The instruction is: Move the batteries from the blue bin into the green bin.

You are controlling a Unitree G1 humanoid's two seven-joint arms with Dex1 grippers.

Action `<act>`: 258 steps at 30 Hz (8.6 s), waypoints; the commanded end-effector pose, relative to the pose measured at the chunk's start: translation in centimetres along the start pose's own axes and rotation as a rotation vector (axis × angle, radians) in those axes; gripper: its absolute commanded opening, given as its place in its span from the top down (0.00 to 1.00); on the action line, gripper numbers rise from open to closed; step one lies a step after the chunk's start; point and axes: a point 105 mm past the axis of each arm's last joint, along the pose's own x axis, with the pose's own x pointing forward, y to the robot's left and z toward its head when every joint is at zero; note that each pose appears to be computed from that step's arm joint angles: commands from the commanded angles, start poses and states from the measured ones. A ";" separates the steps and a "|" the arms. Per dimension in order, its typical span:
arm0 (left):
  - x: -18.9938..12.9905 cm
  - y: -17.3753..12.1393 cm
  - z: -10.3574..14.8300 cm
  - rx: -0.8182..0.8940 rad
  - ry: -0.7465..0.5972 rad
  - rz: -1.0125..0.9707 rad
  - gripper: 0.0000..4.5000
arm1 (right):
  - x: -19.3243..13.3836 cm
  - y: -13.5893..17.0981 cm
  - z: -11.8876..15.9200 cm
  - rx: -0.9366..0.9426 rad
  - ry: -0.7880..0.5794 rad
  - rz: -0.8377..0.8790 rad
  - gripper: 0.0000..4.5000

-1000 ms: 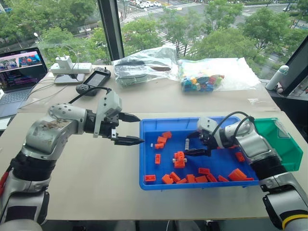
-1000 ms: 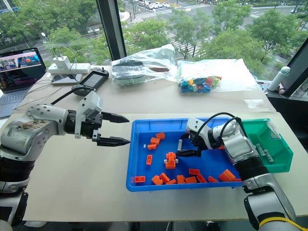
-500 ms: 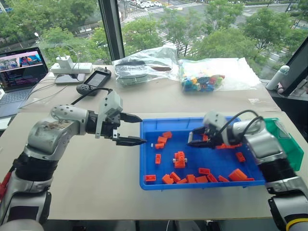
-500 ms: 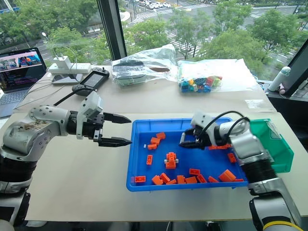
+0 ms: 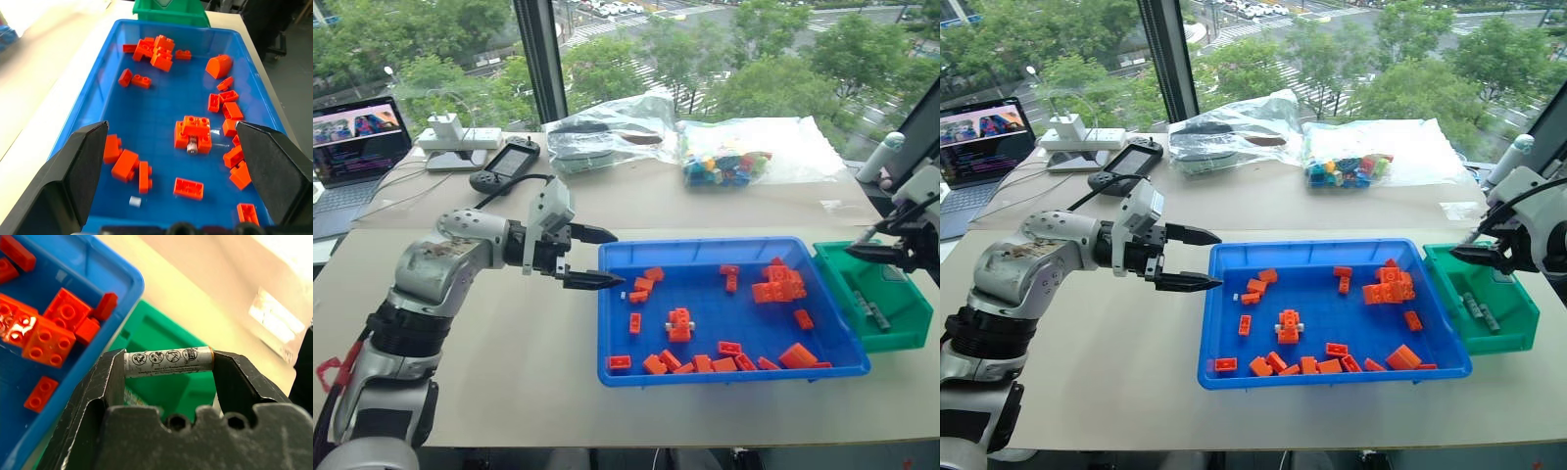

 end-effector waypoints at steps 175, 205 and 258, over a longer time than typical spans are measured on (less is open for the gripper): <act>-1.5 0.2 -0.1 0.068 0.095 0.015 0.00 | 5.3 22.9 6.7 -0.184 -0.246 0.725 0.02; -1.2 0.5 0.0 0.076 0.088 0.011 0.00 | 2.0 19.7 9.5 -0.122 -0.395 0.670 0.95; -4.8 4.5 -5.7 -0.028 -0.111 0.627 0.00 | -4.5 5.6 -4.4 0.267 -0.389 -0.138 0.01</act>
